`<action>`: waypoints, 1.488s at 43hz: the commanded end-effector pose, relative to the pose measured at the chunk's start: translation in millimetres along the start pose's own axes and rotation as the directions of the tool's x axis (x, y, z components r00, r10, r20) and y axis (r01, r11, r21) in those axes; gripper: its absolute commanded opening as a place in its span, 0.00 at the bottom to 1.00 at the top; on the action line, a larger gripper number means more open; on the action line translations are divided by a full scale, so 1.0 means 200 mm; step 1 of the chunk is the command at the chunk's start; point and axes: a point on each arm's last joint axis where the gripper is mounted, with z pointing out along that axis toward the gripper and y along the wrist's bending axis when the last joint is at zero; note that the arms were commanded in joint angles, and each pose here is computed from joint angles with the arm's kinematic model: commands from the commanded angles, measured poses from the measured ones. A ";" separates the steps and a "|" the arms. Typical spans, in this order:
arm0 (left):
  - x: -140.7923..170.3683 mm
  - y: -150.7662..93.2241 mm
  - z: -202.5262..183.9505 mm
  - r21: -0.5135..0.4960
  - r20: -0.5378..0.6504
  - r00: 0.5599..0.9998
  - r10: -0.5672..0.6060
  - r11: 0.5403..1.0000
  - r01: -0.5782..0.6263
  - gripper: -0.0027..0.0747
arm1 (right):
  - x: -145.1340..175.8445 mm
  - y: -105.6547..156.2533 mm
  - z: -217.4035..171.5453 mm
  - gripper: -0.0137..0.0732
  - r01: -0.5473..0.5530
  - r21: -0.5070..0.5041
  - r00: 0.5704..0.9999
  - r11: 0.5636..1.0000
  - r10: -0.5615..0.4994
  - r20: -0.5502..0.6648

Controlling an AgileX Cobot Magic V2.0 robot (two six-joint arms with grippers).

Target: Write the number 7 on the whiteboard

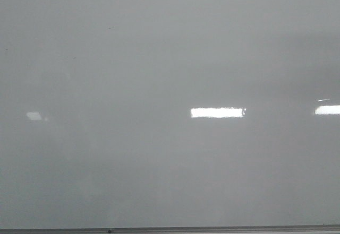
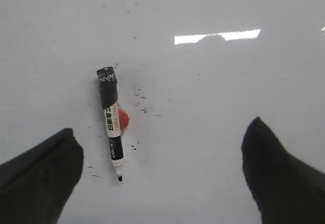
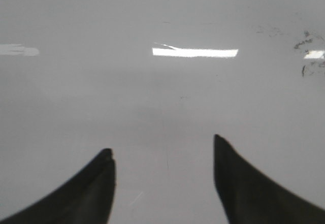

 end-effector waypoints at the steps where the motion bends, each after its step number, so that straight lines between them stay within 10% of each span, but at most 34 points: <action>1: -0.07 0.00 0.01 -0.003 0.104 0.995 0.001 1.000 0.000 0.91 | -0.09 0.00 -0.01 0.89 0.006 0.009 0.995 1.000 -0.007 0.095; 25: 0.07 0.19 0.64 -0.163 -0.358 0.917 -0.173 0.979 0.121 0.78 | -0.08 0.00 -0.01 0.89 0.006 0.007 0.997 1.000 -0.007 0.073; 54: 0.16 0.23 0.92 -0.141 -0.254 0.964 -0.083 0.989 0.048 0.65 | -0.08 0.00 -0.01 0.89 0.006 0.007 0.997 1.000 -0.007 0.073; 64: 0.16 0.23 0.92 -0.141 -0.243 0.966 -0.082 0.989 0.048 0.31 | -0.08 0.00 -0.01 0.89 0.006 0.007 0.997 1.000 -0.007 0.073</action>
